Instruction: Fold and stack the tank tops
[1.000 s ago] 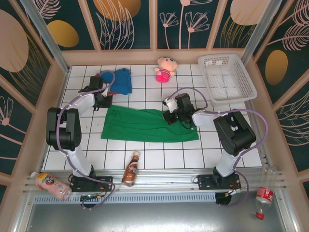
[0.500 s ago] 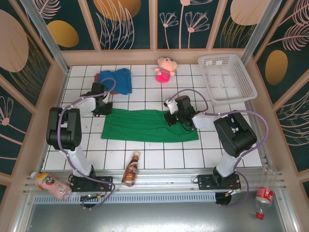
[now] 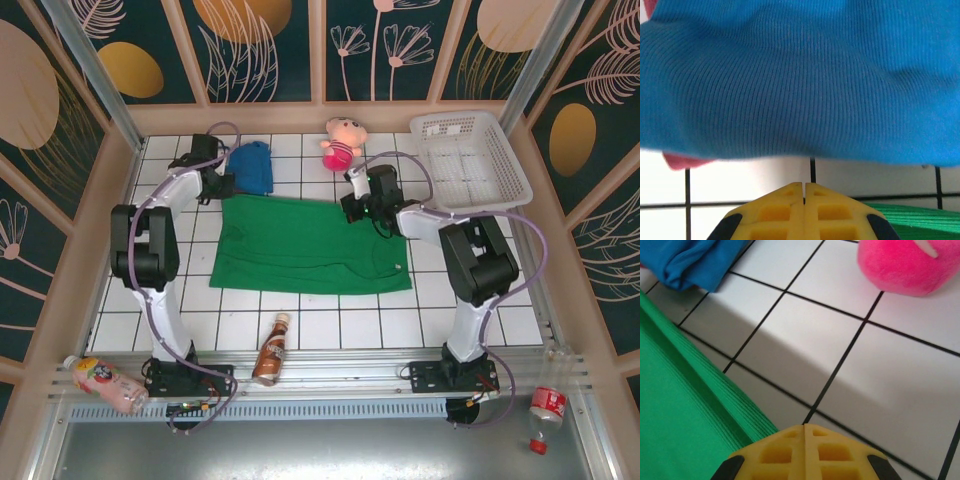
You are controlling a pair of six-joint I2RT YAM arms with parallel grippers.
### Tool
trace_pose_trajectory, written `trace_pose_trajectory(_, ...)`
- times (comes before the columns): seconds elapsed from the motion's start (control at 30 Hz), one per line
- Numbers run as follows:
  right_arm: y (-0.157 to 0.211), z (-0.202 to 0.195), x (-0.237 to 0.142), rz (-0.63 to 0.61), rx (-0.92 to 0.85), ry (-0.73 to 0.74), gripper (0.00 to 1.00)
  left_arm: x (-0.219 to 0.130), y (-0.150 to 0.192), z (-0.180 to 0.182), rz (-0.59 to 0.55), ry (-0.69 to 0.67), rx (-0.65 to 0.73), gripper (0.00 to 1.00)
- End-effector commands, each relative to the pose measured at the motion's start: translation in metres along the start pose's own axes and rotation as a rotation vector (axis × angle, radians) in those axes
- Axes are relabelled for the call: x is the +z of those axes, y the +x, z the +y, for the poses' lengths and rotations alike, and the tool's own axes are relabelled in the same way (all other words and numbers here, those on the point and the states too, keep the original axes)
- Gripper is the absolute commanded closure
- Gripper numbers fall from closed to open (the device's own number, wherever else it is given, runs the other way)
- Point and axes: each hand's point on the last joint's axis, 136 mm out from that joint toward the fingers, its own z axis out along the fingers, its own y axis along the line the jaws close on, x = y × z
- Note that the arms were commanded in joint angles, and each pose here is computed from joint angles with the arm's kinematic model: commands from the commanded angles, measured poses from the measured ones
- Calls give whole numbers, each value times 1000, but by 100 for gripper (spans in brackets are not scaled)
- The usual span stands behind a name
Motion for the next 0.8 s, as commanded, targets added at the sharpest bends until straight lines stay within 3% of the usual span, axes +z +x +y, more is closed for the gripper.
trace_pose_trajectory(0.0,10,-17,12,49,12,21,100,17,1,6,47,-38,-8,100)
trace_pose_trajectory(0.23,15,-5,5,56,8,-46,100,13,6,0,61,-1,-2,100)
trace_pose_trajectory(0.53,62,22,-25,134,30,-89,100,-1,68,3,139,7,9,100)
trace_pose_trajectory(0.77,97,27,-25,219,64,-78,100,0,94,5,179,-2,1,100)
